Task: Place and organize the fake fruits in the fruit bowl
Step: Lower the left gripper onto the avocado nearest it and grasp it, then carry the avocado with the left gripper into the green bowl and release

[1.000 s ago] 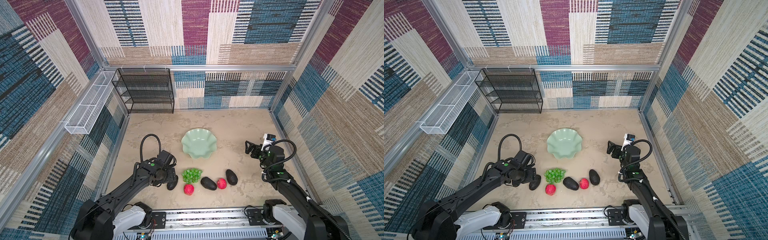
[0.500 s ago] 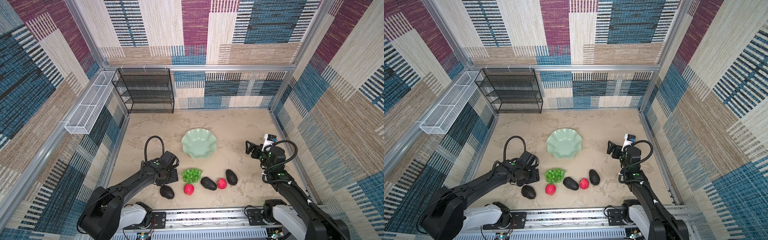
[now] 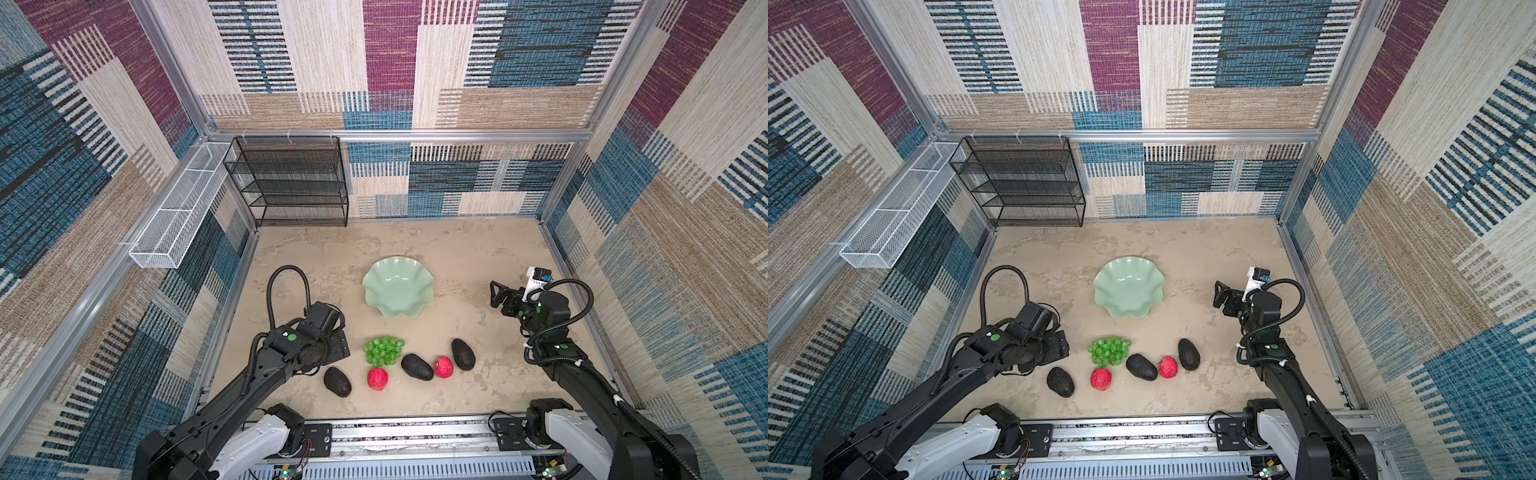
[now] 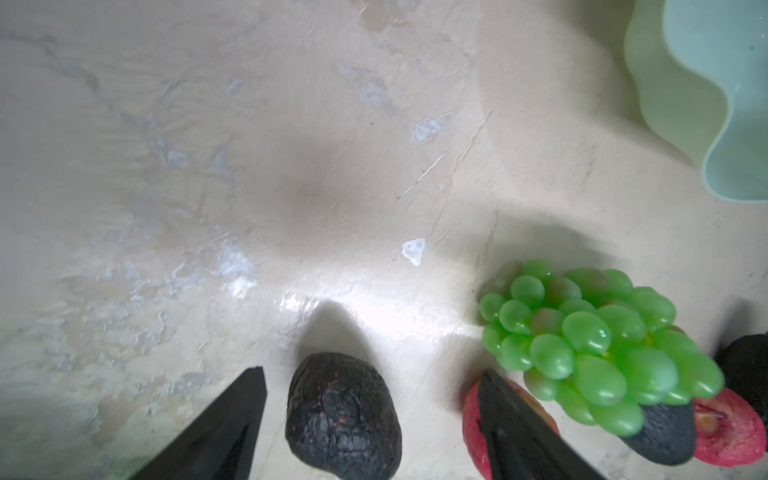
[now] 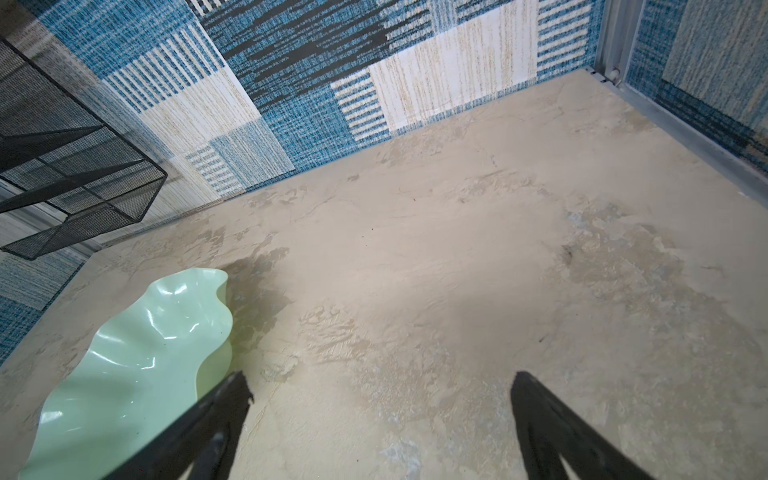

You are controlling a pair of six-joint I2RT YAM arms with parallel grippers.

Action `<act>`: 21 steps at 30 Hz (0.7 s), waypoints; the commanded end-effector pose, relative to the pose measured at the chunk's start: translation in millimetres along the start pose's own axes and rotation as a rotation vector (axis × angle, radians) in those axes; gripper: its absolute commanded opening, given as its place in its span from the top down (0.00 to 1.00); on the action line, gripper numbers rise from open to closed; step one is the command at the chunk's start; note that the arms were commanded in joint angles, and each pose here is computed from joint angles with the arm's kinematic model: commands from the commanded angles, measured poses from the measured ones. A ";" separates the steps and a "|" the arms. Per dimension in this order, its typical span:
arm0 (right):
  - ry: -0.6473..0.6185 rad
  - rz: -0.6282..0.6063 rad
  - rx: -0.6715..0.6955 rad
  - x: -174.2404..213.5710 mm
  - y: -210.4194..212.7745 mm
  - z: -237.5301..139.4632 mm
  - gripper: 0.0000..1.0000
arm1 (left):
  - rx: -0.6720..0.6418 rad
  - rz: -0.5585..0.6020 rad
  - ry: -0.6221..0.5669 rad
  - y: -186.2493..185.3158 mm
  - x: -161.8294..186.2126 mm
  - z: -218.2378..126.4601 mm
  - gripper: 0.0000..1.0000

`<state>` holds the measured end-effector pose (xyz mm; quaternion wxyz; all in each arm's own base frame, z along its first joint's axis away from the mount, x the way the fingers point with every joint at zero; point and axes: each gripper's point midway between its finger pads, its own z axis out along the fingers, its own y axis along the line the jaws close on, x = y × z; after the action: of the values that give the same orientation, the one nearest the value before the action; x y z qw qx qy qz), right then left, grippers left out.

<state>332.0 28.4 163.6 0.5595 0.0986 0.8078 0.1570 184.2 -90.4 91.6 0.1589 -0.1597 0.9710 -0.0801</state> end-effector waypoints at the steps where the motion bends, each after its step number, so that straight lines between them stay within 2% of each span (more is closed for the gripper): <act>1: -0.021 -0.013 -0.032 -8.1 7.1 1.9 0.00 | -0.046 -0.133 0.098 17.7 29.7 7.4 0.17; 8: -0.011 -0.017 -0.037 -6.7 7.9 3.5 0.00 | -0.049 -0.177 0.141 22.2 54.4 18.5 0.17; 16: -0.009 -0.017 -0.035 -4.8 7.1 2.5 0.00 | -0.035 -0.175 0.166 10.5 63.0 42.5 0.18; 18: -0.010 -0.018 -0.033 -4.8 6.8 1.7 0.00 | -0.043 -0.158 0.164 6.6 59.8 44.3 0.21; 21: -0.008 -0.019 -0.028 -4.0 6.0 0.8 0.00 | -0.036 -0.126 0.154 -1.9 52.7 41.5 0.39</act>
<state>333.2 32.4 163.0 0.5561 0.0892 0.8099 0.1638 139.4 -107.6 31.5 0.0575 -0.2212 0.9707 -0.0738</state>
